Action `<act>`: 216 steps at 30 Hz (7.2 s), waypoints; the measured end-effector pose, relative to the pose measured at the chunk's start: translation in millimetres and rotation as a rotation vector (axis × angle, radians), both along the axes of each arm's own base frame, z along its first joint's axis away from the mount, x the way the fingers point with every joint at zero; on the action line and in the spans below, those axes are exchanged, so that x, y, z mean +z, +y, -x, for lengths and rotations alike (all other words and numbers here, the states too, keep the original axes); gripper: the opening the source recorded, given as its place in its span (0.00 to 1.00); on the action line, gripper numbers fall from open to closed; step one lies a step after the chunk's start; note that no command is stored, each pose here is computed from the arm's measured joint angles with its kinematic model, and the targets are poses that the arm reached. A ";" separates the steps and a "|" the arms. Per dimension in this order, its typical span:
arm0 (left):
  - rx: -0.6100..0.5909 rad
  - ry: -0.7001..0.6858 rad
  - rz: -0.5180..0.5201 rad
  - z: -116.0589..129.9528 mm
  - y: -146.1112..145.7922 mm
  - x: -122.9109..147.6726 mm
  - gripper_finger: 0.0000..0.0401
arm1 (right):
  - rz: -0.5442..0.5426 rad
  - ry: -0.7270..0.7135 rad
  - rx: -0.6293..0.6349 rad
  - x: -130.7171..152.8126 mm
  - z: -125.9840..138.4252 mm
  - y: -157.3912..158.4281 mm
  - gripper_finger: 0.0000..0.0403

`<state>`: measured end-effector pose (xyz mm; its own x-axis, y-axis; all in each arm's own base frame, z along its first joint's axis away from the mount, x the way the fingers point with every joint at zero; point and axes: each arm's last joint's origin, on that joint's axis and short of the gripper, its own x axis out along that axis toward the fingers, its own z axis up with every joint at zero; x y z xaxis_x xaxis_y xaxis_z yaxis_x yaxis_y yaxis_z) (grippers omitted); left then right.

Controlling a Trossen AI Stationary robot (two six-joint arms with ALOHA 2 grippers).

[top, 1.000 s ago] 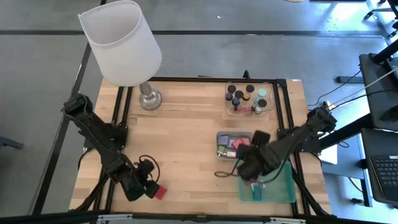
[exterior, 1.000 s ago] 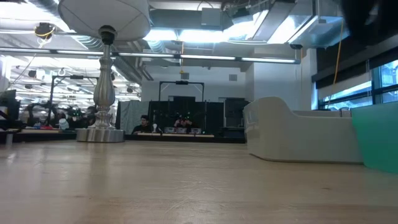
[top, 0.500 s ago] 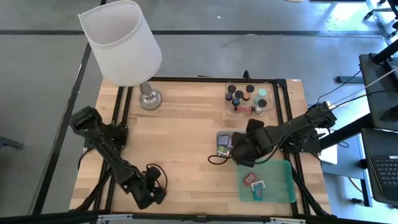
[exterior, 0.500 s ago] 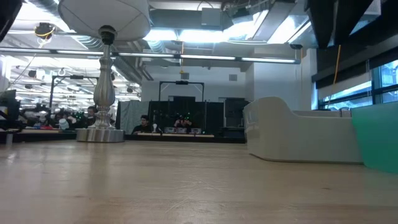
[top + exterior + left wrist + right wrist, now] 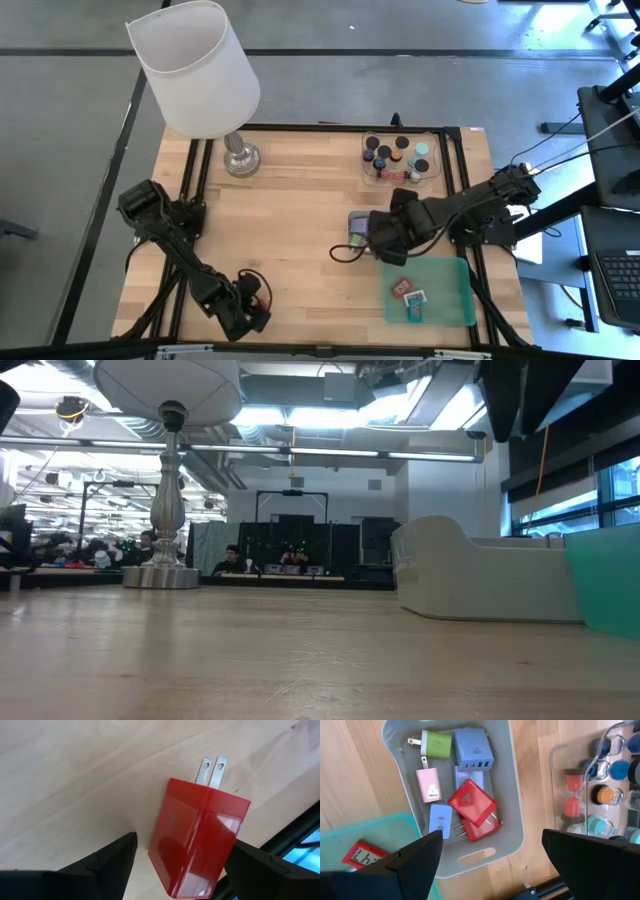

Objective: Pick & Place Office items
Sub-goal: Put the red charger adapter into the white bin, then return to Home Position

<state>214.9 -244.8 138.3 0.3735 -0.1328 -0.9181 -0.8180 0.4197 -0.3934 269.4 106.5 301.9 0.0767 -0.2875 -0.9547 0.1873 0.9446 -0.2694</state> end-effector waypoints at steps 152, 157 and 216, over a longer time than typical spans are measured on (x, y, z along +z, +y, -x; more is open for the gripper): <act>-0.342 -0.841 -0.729 -64.8 92.1 177.9 0.63 | -0.208 -0.188 -0.252 -22.4 -1.2 -14.2 0.31; -0.342 -0.841 -0.729 -64.8 92.1 177.9 0.63 | -0.197 -0.075 -0.380 -59.8 9.8 -25.0 0.31; -0.501 -0.883 -0.572 -66.1 88.5 176.5 0.63 | 0.019 -0.807 0.106 124.7 68.8 -38.1 0.66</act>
